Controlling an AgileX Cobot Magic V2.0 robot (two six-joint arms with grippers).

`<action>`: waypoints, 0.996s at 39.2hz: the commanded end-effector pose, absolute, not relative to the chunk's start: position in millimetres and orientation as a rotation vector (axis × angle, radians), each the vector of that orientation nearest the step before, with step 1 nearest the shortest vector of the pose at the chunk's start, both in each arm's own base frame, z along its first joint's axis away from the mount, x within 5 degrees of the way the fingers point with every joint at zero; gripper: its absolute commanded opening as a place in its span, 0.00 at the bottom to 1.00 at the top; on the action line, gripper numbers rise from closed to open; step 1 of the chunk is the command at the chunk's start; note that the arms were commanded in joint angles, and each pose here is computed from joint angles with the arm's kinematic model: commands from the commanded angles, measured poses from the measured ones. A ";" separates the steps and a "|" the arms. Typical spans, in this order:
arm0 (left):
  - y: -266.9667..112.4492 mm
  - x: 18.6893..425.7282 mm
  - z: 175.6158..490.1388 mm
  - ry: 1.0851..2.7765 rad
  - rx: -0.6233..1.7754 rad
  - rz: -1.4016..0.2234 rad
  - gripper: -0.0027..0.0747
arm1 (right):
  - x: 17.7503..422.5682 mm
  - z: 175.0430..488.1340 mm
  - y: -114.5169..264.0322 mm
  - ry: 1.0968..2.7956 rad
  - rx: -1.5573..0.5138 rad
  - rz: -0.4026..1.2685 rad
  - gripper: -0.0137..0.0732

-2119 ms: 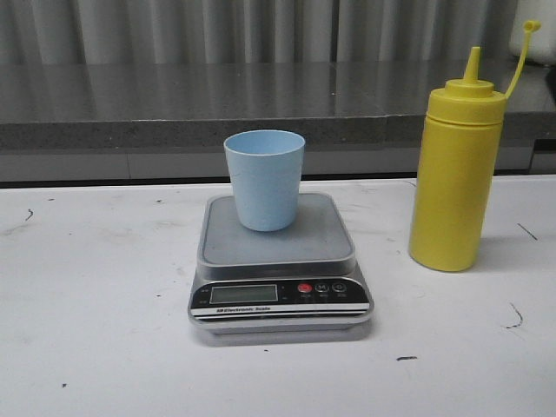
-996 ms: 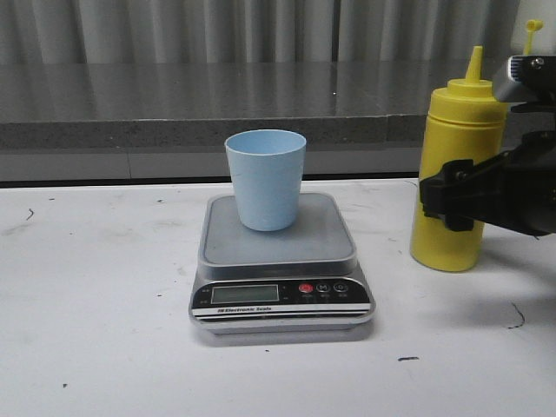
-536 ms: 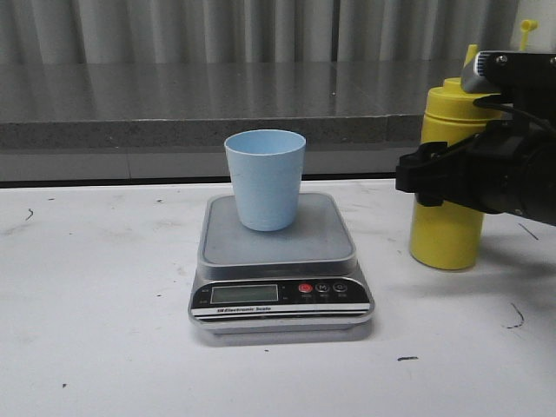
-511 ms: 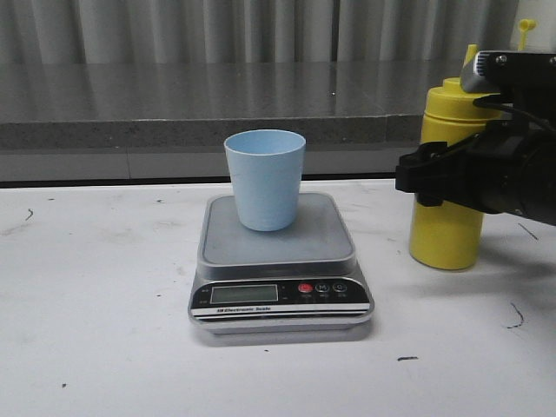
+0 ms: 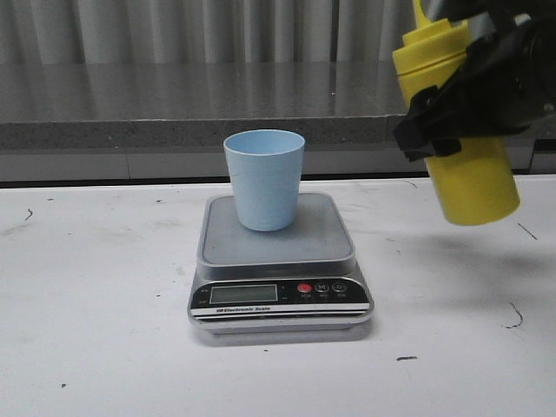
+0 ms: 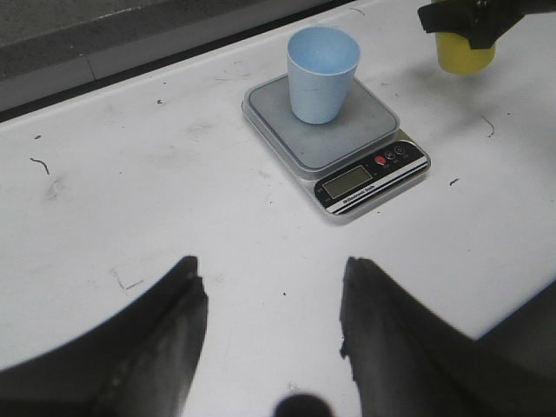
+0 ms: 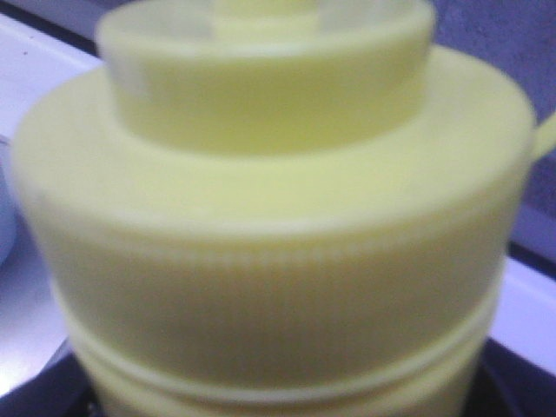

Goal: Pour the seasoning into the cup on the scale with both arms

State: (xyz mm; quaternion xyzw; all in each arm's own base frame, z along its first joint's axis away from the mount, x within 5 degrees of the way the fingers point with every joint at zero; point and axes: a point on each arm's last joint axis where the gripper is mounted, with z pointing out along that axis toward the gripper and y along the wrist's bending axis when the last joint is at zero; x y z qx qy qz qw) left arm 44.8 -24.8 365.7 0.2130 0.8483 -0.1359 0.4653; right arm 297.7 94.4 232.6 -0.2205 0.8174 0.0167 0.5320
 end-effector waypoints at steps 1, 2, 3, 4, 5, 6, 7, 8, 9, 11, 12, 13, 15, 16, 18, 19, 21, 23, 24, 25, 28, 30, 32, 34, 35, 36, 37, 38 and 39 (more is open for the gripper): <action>-26.7 46.9 378.2 2.002 0.496 -0.369 0.50 | 302.2 284.3 98.3 1.803 -0.631 -0.035 0.51; -26.7 46.9 378.2 2.002 0.496 -0.369 0.50 | 304.0 290.4 99.1 1.798 -0.658 -0.051 0.51; -26.7 46.9 378.2 2.002 0.496 -0.369 0.50 | 304.8 293.3 99.8 1.809 -0.691 -0.065 0.51; -26.7 46.9 378.2 2.002 0.496 -0.369 0.50 | 305.8 297.2 100.9 1.810 -0.717 -0.077 0.51; -26.7 46.9 378.2 2.002 0.496 -0.369 0.50 | 307.1 303.1 102.7 1.804 -0.748 -0.093 0.51; -26.7 46.9 378.2 2.002 0.496 -0.369 0.50 | 307.3 305.4 104.4 1.812 -0.796 -0.114 0.51; -26.7 46.9 378.2 2.002 0.496 -0.369 0.50 | 307.5 309.0 105.9 1.814 -0.826 -0.127 0.51; -26.7 46.9 378.2 2.002 0.496 -0.369 0.50 | 308.1 314.7 108.0 1.806 -0.863 -0.147 0.51; -26.7 46.9 378.2 2.002 0.496 -0.369 0.50 | 307.3 318.1 112.3 1.813 -0.918 -0.165 0.51; -26.7 46.9 378.2 2.002 0.496 -0.369 0.50 | 307.8 325.4 117.9 1.805 -0.996 -0.208 0.51; -26.7 46.9 378.2 2.002 0.496 -0.369 0.50 | 308.2 327.9 120.9 1.805 -1.020 -0.217 0.51; -26.7 46.9 378.2 2.002 0.496 -0.369 0.50 | 309.3 332.2 123.9 1.793 -1.052 -0.241 0.51; -26.7 46.9 378.2 2.002 0.496 -0.369 0.50 | 311.2 333.7 130.5 1.798 -1.110 -0.270 0.51; -26.7 46.9 378.2 2.002 0.496 -0.369 0.50 | 313.0 336.4 133.2 1.791 -1.136 -0.293 0.51; -26.7 46.9 378.2 2.002 0.496 -0.369 0.50 | 315.9 334.8 139.3 1.805 -1.194 -0.326 0.51; -26.7 46.9 378.2 2.002 0.496 -0.369 0.50 | 318.0 335.8 141.4 1.803 -1.222 -0.354 0.51; -26.7 46.9 378.2 2.002 0.496 -0.369 0.50 | 321.6 333.3 146.0 1.814 -1.290 -0.413 0.51; -26.7 46.9 378.2 2.002 0.496 -0.369 0.50 | 325.1 328.5 150.3 1.823 -1.365 -0.485 0.51; -26.7 46.9 378.2 2.002 0.496 -0.369 0.50 | 326.7 327.7 152.3 1.820 -1.394 -0.519 0.51; -26.7 46.9 378.2 2.002 0.496 -0.369 0.50 | 328.0 325.6 154.2 1.818 -1.426 -0.554 0.51; -26.7 46.9 378.2 2.002 0.496 -0.369 0.50 | 332.4 317.4 160.8 1.796 -1.535 -0.684 0.51; -26.7 46.9 378.2 2.002 0.496 -0.369 0.50 | 334.4 312.9 164.1 1.773 -1.587 -0.751 0.51; -26.7 46.9 378.2 2.002 0.496 -0.369 0.50 | 336.4 307.1 168.3 1.741 -1.645 -0.820 0.51; -26.7 46.9 378.2 2.002 0.496 -0.369 0.50 | 337.2 304.1 171.6 1.711 -1.683 -0.878 0.51; -26.7 46.9 378.2 2.002 0.496 -0.369 0.50 | 337.9 301.9 173.3 1.703 -1.694 -0.897 0.51; -26.7 46.9 378.2 2.002 0.496 -0.369 0.50 | 338.3 301.3 175.0 1.685 -1.706 -0.927 0.51; -26.7 46.9 378.2 2.002 0.496 -0.369 0.50 | 338.9 299.1 176.8 1.674 -1.720 -0.947 0.51; -26.7 46.9 378.2 2.002 0.496 -0.369 0.50 | 339.6 298.8 177.3 1.660 -1.730 -0.970 0.51; -26.7 46.9 378.2 2.002 0.496 -0.369 0.50 | 340.2 297.6 178.5 1.643 -1.746 -0.996 0.51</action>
